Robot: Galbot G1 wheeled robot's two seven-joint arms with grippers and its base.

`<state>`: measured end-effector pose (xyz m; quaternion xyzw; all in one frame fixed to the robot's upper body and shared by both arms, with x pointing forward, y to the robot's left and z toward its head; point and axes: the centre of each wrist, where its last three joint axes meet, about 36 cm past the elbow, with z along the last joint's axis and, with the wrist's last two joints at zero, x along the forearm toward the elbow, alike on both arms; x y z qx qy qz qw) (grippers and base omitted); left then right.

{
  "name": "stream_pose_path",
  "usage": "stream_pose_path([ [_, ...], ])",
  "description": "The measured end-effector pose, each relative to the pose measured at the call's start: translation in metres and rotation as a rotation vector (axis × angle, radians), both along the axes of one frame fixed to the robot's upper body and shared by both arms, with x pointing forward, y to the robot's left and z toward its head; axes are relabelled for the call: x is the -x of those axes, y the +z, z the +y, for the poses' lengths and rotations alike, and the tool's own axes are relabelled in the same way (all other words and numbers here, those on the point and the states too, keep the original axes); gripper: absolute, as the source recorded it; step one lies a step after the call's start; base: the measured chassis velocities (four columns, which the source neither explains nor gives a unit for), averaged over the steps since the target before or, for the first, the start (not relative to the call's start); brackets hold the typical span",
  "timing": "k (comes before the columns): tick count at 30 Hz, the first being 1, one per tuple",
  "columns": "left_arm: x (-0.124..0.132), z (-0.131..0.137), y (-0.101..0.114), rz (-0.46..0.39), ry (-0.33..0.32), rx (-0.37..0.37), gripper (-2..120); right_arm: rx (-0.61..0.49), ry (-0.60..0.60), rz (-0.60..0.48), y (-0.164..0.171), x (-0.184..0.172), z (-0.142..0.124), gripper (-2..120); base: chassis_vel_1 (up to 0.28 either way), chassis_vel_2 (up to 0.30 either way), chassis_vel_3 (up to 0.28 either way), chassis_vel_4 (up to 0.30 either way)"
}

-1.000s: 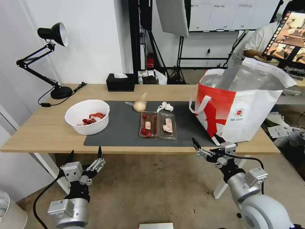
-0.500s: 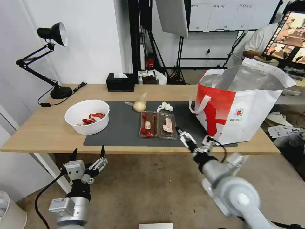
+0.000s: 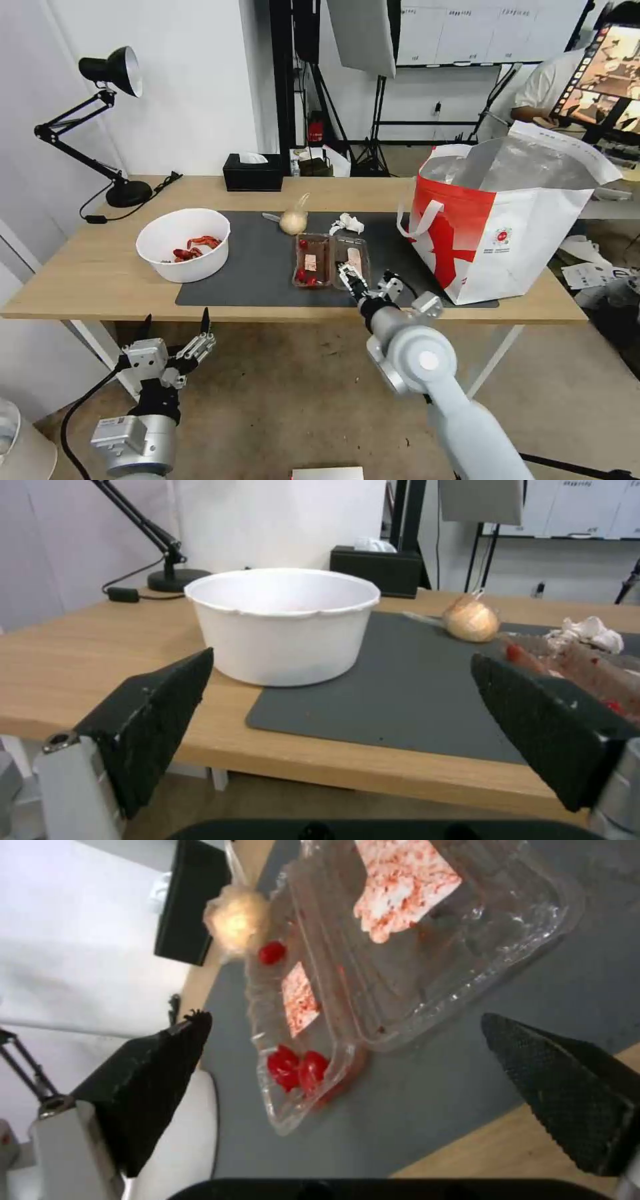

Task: Pick up the trash from the table and place it into the takeout bag.

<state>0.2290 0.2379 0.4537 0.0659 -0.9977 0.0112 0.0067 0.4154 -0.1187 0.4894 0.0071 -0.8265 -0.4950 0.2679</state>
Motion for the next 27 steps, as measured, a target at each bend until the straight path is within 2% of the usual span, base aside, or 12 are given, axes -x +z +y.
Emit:
stream_pose_path([
  [16, -0.001, 0.004, -0.003, 0.008, 0.018, -0.004, 100, -0.029, -0.004, 0.052, -0.001, -0.026, 0.015, 100, 0.000, 0.000, 0.000, 0.000],
  [27, 0.001, 0.005, -0.003, 0.011, 0.019, -0.007, 100, -0.040, -0.016, 0.051, -0.003, -0.028, 0.016, 100, 0.000, 0.000, 0.000, 0.000],
])
